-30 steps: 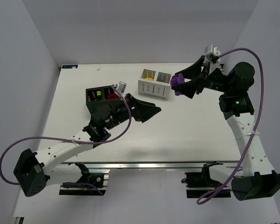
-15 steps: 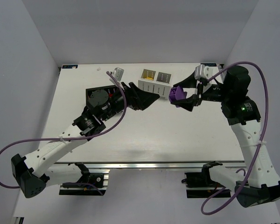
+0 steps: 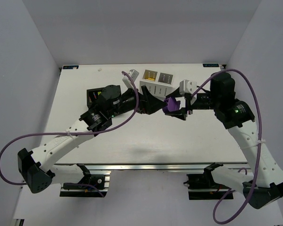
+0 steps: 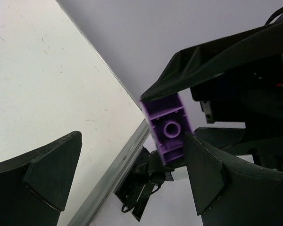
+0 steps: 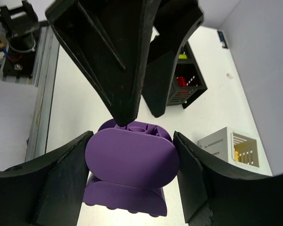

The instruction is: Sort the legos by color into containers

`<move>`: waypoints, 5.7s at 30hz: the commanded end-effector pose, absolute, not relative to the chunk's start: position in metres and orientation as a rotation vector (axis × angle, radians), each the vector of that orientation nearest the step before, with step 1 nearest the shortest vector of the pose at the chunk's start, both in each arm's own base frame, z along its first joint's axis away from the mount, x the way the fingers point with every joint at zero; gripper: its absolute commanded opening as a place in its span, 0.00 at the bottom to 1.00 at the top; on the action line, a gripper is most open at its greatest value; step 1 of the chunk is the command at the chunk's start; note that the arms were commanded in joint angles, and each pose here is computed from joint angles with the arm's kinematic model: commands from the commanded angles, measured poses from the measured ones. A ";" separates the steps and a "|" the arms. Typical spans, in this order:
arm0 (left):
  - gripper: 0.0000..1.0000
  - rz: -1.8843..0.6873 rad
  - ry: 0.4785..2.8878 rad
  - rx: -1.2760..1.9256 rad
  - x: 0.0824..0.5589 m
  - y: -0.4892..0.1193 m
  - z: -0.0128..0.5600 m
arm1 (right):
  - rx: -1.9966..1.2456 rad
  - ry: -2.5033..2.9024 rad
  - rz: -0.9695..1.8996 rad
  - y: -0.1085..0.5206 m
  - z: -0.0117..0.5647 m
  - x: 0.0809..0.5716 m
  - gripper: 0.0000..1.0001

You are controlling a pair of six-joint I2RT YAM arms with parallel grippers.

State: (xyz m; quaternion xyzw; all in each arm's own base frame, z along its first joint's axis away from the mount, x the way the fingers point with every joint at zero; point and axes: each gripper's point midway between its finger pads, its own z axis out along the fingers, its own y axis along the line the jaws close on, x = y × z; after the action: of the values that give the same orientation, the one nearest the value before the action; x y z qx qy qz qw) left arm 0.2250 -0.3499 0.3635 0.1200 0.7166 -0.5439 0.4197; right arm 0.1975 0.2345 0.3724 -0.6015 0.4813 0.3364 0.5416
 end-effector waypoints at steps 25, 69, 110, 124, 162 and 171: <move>0.75 -1.367 1.881 0.385 0.221 -0.360 0.352 | -1.541 1.201 0.622 0.257 0.335 0.208 0.01; 0.00 -0.967 1.749 0.392 0.238 -0.279 0.323 | -1.189 1.541 0.889 0.234 0.280 0.227 0.89; 0.00 -1.117 1.546 0.723 0.190 -0.292 0.310 | -1.483 1.313 1.415 0.300 0.291 0.192 0.71; 0.00 -1.104 1.526 0.736 0.193 -0.294 0.322 | -1.504 1.326 1.433 0.300 0.284 0.190 0.22; 0.00 -0.470 1.533 0.461 0.229 -0.179 0.321 | -0.735 1.825 0.367 0.214 0.283 0.469 0.00; 0.00 -0.496 1.522 0.456 0.225 -0.180 0.318 | -0.584 1.971 0.273 0.202 0.229 0.532 0.00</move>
State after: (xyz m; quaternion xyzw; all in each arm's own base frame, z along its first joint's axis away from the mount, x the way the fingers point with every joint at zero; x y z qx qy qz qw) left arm 0.2232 -0.1807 0.3164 0.2091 0.6778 -0.2196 0.6698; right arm 0.5124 0.2115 0.2111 -0.2803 0.8191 0.1319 0.4827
